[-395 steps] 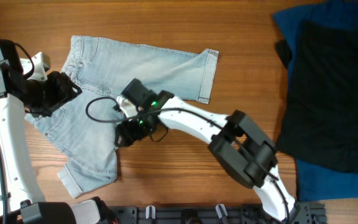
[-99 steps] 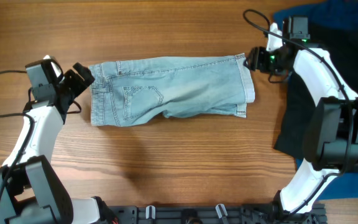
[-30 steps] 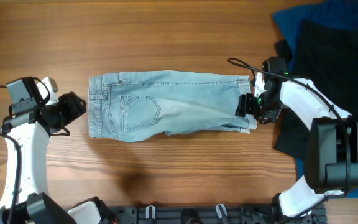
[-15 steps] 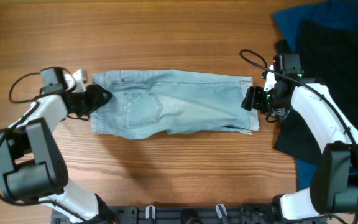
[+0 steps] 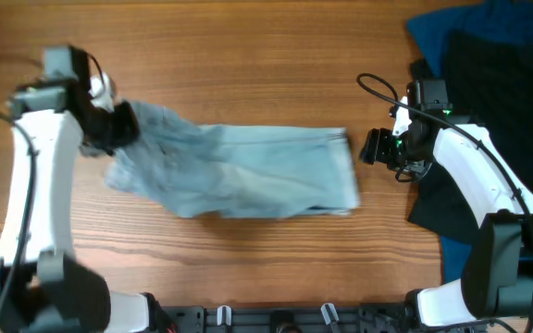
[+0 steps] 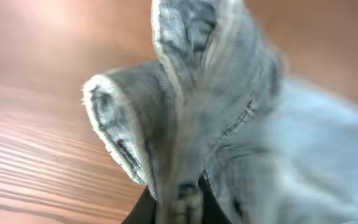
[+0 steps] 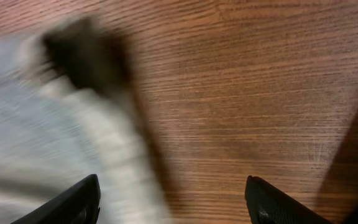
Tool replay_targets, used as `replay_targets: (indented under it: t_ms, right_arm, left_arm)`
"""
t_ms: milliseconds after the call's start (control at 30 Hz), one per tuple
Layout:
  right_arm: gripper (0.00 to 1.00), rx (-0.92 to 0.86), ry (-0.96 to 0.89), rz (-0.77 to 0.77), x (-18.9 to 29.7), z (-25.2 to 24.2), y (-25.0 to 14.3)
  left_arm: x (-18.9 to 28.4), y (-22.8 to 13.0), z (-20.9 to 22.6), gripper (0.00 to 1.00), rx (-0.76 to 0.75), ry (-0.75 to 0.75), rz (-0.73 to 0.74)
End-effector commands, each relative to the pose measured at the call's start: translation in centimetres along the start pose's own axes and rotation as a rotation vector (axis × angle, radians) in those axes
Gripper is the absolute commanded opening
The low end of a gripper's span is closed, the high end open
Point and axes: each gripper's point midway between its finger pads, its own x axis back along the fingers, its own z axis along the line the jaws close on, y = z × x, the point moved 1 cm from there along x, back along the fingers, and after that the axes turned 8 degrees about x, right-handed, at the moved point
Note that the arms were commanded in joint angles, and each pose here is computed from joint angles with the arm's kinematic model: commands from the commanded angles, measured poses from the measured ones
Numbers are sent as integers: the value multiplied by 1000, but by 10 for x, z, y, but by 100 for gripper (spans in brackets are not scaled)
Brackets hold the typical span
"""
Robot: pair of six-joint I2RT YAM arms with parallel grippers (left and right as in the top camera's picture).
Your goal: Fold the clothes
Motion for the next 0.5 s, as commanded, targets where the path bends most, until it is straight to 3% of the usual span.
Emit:
replay_targets:
  t_ms: [0, 200, 367, 400, 433, 467]
  right_arm:
    - [75, -8, 21, -38, 10, 5, 8]
    - [75, -5, 58, -29, 10, 11, 7]
    - [75, -7, 57, -22, 10, 11, 5]
    - [75, -6, 57, -22, 10, 11, 5]
    - [75, -7, 57, -22, 10, 11, 5]
    - [75, -6, 57, -22, 10, 11, 5]
  left_arm:
    - [54, 7, -34, 4, -149, 0, -120]
    - [4, -41, -128, 4, -323, -49, 1]
    - [-83, -107, -192, 6, -342, 4, 174]
    - [-97, -123, -201, 21, -352, 21, 202]
    - [-102, -134, -208, 49, -360, 16, 220]
    - [-106, -148, -218, 57, -387, -6, 242]
